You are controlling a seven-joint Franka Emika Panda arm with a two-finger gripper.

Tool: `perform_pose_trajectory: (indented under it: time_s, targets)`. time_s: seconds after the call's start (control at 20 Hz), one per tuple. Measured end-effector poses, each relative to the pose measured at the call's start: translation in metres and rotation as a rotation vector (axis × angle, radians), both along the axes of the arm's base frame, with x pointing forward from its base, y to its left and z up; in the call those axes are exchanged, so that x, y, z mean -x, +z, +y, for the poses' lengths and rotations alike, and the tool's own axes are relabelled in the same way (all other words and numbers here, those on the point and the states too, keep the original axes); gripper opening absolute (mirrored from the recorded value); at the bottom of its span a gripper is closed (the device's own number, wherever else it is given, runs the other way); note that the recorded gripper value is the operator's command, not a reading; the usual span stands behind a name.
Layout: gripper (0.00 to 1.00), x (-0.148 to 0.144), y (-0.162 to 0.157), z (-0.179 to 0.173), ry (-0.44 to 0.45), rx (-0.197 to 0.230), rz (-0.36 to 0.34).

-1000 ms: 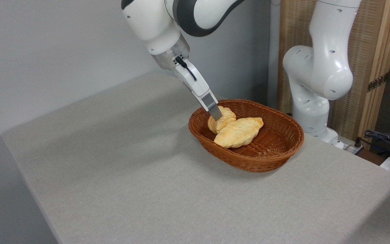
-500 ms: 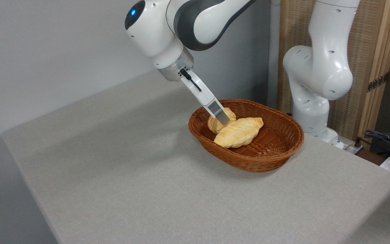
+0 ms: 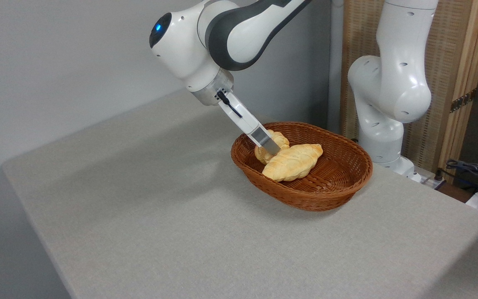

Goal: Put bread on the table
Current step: 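Close the gripper on the smaller bread roll, then lift the bread roll out of the basket and carry it beside the basket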

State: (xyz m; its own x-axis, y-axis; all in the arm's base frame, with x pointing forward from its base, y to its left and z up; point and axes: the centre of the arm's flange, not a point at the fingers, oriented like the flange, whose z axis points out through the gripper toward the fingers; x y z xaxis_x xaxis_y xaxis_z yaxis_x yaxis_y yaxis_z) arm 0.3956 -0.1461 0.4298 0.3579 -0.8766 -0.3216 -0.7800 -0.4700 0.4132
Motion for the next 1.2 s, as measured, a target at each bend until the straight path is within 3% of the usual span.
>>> perform_pose_trajectory:
  time_s: [0.95,1.2]
  targets:
    - [0.19,-0.001,0.003,0.0,-0.009,0.007,-0.005]
    - [0.2,-0.003,0.02,0.001,-0.043,0.03,0.003]
